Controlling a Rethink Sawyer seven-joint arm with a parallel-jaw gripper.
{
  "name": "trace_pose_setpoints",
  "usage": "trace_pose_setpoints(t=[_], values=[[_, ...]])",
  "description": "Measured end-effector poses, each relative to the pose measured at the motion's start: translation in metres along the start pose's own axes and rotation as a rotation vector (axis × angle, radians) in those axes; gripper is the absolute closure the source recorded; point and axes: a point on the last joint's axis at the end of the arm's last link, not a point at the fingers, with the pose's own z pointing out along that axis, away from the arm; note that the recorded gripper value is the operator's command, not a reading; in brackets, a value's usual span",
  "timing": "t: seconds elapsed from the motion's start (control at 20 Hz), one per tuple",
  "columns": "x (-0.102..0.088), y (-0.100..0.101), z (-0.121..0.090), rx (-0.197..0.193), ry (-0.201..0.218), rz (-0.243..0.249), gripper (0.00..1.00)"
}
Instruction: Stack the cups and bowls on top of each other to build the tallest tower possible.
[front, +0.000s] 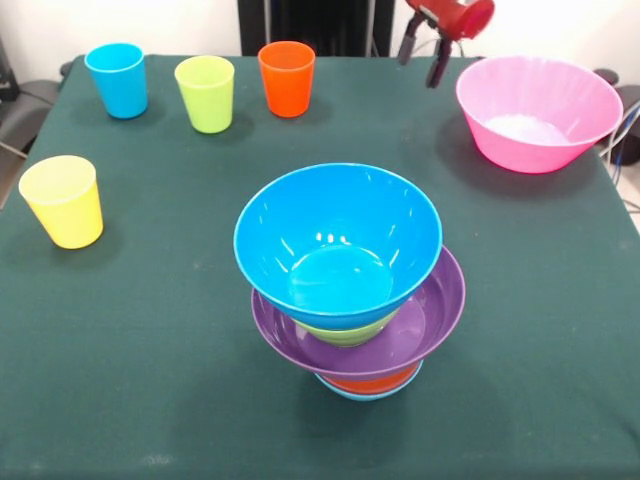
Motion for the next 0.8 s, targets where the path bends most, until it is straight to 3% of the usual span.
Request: trace_pose_setpoints(t=[0.35,0.7,0.8], values=[[0.023,0.003,-0.019,-0.039,0.042,-0.042,0.0],[0.035,0.012,-0.043,-0.12,0.02,-0.207,0.0],[0.033,0.019,-0.054,-0.165,0.006,-0.285,0.0]])
